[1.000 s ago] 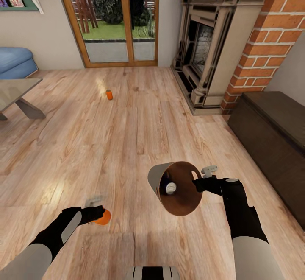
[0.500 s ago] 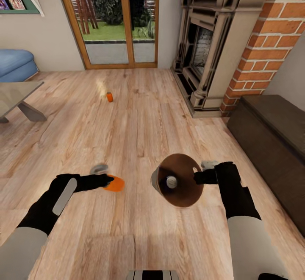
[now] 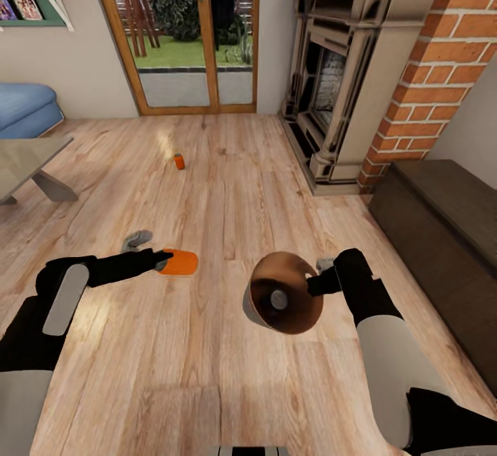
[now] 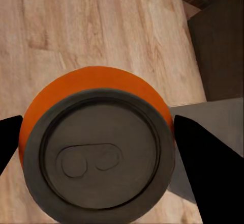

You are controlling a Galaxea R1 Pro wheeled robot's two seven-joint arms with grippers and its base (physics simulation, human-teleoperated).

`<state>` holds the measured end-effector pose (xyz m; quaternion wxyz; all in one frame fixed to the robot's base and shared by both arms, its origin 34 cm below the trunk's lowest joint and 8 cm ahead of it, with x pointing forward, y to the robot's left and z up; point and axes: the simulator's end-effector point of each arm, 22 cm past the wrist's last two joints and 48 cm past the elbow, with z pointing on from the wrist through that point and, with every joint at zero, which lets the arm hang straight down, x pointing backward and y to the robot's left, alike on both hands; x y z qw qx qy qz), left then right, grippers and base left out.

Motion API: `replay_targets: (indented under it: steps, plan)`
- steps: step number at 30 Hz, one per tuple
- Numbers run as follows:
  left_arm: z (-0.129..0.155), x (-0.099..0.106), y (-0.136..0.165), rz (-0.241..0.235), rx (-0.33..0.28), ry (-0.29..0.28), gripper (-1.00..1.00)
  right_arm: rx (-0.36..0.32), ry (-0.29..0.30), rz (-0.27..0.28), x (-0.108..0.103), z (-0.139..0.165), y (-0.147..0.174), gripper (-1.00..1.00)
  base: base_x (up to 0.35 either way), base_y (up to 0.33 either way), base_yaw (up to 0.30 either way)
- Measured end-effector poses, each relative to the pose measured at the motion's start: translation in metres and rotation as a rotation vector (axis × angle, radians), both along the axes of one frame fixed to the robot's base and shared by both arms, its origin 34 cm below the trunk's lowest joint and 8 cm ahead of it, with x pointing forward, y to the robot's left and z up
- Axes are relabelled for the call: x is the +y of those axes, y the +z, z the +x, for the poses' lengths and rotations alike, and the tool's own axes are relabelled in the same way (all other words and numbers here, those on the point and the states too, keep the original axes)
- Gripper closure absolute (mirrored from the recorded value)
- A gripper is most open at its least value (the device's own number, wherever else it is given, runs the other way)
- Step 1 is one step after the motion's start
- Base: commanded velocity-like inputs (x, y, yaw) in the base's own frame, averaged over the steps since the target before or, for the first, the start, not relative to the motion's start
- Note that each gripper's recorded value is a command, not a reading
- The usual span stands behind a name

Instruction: Put the three can of soda from the living room inside the tash can in the kitchen.

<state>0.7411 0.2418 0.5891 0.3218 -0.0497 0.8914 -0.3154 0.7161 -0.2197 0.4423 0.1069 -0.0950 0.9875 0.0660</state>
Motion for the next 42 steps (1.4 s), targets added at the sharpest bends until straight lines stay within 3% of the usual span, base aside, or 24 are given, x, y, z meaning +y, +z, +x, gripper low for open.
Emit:
replay_targets:
  steps: [1, 3, 5, 7, 8, 9, 10, 14, 19, 25, 29, 32, 36, 40, 42]
  plan:
    - [0.001, -0.002, 0.006, -0.012, -0.006, -0.003, 1.00, 0.005, 0.002, 0.000, 0.001, 0.000, 0.001, 1.00, 0.000, 0.000, 0.000]
    - [0.003, -0.019, 0.026, -0.085, -0.026, -0.030, 1.00, 0.032, 0.013, -0.010, 0.001, -0.006, -0.003, 1.00, 0.000, 0.000, 0.000]
    - [0.003, -0.031, 0.034, -0.105, -0.029, -0.056, 1.00, 0.044, 0.019, -0.014, 0.001, -0.008, -0.002, 1.00, 0.000, 0.000, 0.000]
    - [0.002, -0.056, 0.048, -0.142, -0.035, -0.114, 1.00, 0.062, 0.019, -0.003, 0.005, -0.012, -0.002, 1.00, 0.000, 0.000, 0.000]
    - [0.000, -0.083, 0.065, -0.192, -0.045, -0.176, 1.00, 0.072, 0.022, 0.000, 0.007, -0.014, -0.003, 1.00, 0.000, 0.000, 0.000]
    - [0.001, -0.082, 0.065, -0.179, -0.044, -0.176, 1.00, 0.072, 0.022, 0.000, 0.007, -0.014, -0.001, 1.00, 0.000, 0.000, 0.000]
    - [0.001, -0.098, 0.077, -0.210, -0.051, -0.213, 1.00, 0.075, 0.025, -0.003, 0.007, -0.014, 0.001, 1.00, 0.000, 0.000, 0.000]
    - [0.000, -0.132, 0.103, -0.247, -0.061, -0.295, 1.00, 0.086, 0.033, -0.007, 0.010, -0.011, 0.008, 1.00, 0.000, 0.000, 0.000]
    - [-0.001, -0.149, 0.116, -0.267, -0.067, -0.330, 1.00, 0.091, 0.042, -0.031, 0.017, -0.005, 0.012, 1.00, 0.000, 0.000, 0.000]
    - [-0.005, -0.156, 0.113, -0.258, -0.060, -0.350, 1.00, 0.100, 0.054, -0.039, 0.030, -0.003, 0.013, 1.00, 0.000, 0.000, 0.000]
    - [-0.011, -0.166, 0.097, -0.212, -0.029, -0.365, 1.00, 0.094, 0.063, -0.060, 0.033, -0.001, 0.013, 1.00, 0.000, 0.000, 0.000]
    - [-0.016, -0.179, 0.076, -0.138, 0.010, -0.362, 1.00, 0.088, 0.072, -0.062, 0.041, 0.001, 0.015, 1.00, 0.000, 0.000, 0.000]
    - [-0.021, -0.192, 0.064, -0.107, 0.034, -0.365, 1.00, 0.079, 0.068, -0.049, 0.049, 0.006, 0.020, 1.00, 0.000, 0.000, 0.000]
    - [-0.033, -0.205, 0.046, -0.056, 0.068, -0.395, 1.00, 0.059, 0.072, -0.096, 0.039, 0.014, 0.024, 1.00, 0.000, 0.000, 0.000]
    - [-0.036, -0.205, 0.037, -0.042, 0.087, -0.398, 1.00, 0.058, 0.069, -0.091, 0.040, 0.015, 0.025, 1.00, 0.000, 0.000, 0.000]
